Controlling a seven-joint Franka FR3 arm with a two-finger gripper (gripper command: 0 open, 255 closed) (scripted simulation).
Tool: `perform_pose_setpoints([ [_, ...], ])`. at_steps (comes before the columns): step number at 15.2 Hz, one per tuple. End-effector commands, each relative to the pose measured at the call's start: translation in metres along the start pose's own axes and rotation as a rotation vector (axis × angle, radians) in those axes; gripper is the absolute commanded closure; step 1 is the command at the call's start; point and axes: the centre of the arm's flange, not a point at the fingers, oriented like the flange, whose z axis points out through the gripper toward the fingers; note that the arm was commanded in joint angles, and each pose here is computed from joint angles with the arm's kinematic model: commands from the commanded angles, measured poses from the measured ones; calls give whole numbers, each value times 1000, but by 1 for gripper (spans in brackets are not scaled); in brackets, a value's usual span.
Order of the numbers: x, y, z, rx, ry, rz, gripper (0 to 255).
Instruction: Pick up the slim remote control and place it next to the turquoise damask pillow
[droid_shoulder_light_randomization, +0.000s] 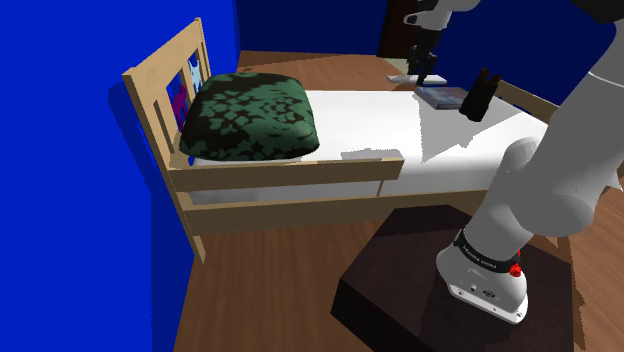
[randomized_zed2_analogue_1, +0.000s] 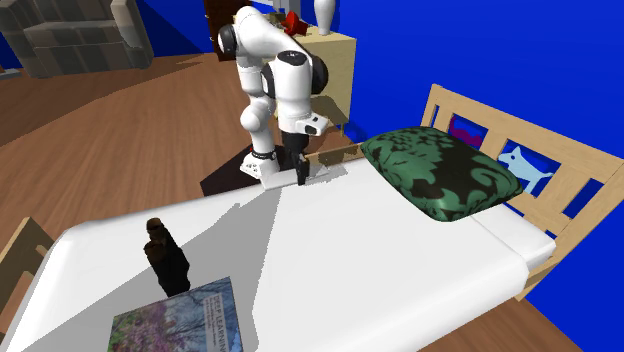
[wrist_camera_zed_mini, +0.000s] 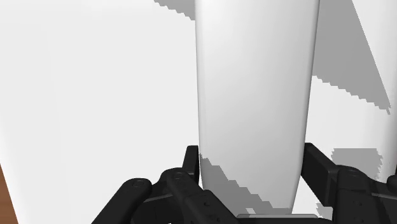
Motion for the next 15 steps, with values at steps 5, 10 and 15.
perform_pose_setpoints([
  [5,0,0,-32,0,0,0,255],
  [10,45,27,-33,0,0,0,255],
  [15,102,61,-33,0,0,0,255],
])
